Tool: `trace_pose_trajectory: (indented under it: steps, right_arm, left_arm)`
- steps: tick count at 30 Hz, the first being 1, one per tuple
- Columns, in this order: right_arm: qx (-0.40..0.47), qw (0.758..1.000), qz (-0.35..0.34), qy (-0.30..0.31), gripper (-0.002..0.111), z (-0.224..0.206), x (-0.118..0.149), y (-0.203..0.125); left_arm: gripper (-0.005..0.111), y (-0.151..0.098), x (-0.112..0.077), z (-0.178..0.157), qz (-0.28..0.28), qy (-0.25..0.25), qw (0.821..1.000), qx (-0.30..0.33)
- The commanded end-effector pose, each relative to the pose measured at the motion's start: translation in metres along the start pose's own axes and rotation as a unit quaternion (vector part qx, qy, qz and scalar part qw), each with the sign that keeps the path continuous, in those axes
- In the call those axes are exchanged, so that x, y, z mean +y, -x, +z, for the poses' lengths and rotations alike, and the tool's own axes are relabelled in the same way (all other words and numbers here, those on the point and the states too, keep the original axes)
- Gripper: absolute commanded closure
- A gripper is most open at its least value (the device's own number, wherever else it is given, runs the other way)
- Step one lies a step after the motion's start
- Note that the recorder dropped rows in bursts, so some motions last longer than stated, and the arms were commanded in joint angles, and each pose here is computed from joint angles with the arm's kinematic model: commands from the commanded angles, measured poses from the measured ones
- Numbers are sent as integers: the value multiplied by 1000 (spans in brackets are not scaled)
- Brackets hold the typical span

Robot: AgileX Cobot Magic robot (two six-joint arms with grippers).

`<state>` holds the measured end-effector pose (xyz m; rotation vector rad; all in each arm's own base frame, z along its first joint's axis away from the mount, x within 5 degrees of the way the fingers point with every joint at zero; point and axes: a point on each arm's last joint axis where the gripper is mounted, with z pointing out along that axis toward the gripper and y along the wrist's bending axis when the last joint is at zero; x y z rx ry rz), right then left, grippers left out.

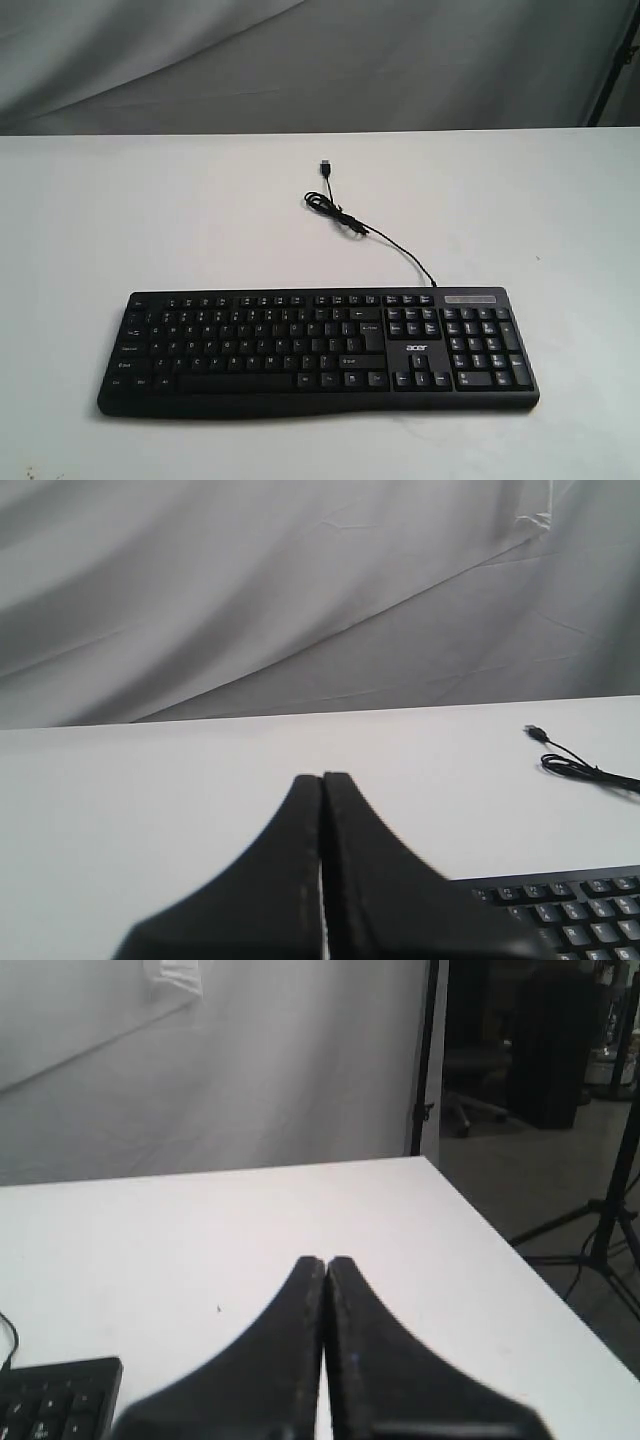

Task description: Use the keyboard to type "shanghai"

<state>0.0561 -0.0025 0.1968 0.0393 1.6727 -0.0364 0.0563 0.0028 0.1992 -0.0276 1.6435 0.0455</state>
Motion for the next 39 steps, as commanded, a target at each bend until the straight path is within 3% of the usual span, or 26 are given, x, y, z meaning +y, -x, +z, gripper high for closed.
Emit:
trace_pose_trajectory:
  steps: [1,39]
  right_arm:
    - [68,998,17,-1,108,-1,0,-13]
    - [75,997,16,-1,108,-1,0,-14]
  left_arm:
    - [107,0,0,0,-1,-3,1000,-3]
    - [107,0,0,0,-1,-3,1000,-3]
